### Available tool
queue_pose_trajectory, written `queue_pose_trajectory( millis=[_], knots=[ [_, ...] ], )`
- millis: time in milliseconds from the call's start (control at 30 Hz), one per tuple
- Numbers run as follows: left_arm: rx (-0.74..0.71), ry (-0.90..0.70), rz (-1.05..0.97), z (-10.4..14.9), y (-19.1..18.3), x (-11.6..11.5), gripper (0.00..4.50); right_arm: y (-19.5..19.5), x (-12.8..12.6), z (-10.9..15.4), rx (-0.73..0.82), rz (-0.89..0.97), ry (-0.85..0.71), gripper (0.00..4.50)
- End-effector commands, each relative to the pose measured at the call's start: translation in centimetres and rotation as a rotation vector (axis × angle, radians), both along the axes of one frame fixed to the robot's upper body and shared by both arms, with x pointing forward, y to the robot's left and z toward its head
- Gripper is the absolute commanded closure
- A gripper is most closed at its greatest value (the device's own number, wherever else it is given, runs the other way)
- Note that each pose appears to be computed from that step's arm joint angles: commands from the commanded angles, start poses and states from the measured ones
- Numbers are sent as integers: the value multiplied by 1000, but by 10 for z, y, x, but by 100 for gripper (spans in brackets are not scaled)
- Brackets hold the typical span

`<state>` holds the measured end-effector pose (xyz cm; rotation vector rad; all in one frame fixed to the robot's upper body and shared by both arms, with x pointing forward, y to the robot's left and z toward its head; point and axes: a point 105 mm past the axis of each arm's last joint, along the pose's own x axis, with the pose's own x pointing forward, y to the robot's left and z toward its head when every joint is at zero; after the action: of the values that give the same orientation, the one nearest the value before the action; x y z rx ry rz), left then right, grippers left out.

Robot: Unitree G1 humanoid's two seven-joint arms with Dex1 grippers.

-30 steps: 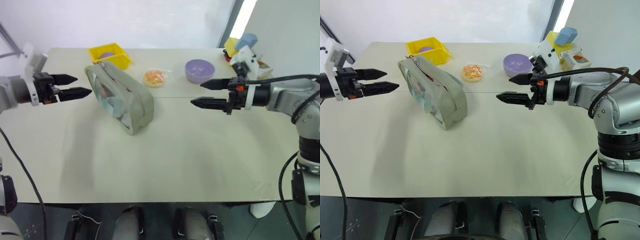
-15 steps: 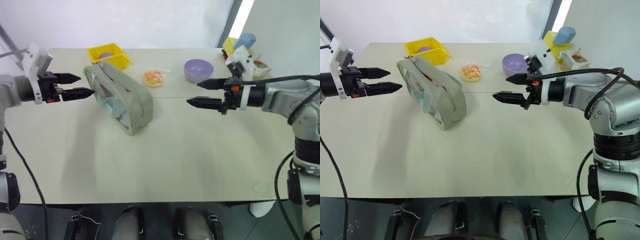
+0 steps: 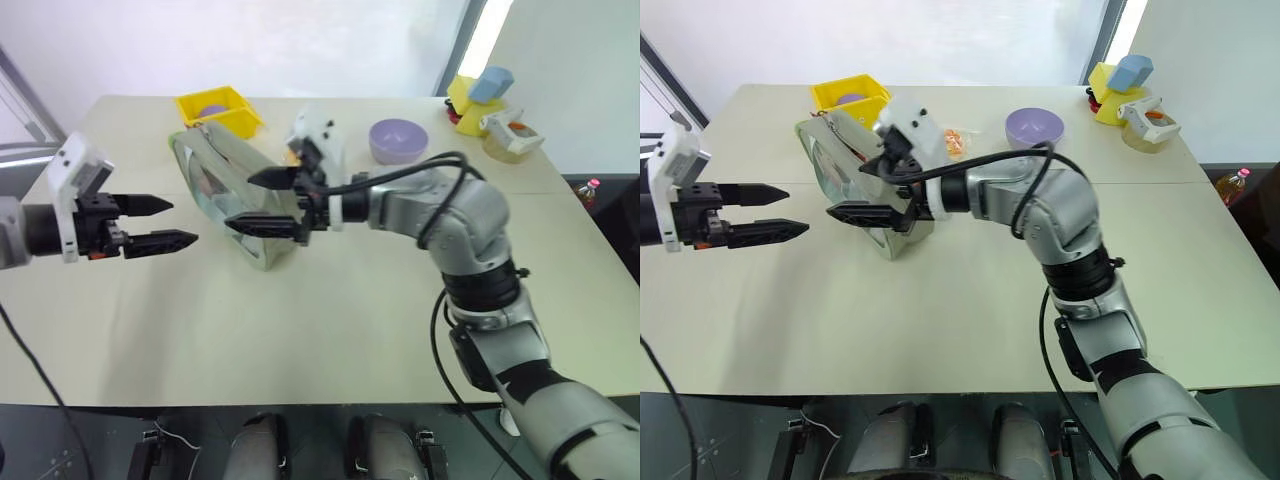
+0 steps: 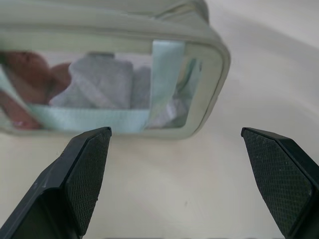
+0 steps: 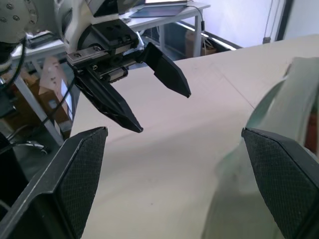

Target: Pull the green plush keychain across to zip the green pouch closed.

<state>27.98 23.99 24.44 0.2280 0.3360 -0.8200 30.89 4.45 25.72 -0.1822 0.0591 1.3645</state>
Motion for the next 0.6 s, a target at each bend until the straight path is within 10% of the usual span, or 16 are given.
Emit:
queue_pose_trajectory(
  millis=[33, 167, 400, 600],
  knots=[
    [8, -85, 26, 19, 2, -6, 4, 13, 7, -11, -74, -20, -97, 2],
    [10, -89, 43, 18, 2, -7, 0, 14, 22, -30, -186, -74, -239, 92],
    [1, -106, 49, 13, -2, 1, 0, -4, 28, -26, -200, -88, -312, 444],
    [-9, -130, 32, 14, -6, 13, 0, -25, 37, -18, -209, -150, -348, 444]
  ],
)
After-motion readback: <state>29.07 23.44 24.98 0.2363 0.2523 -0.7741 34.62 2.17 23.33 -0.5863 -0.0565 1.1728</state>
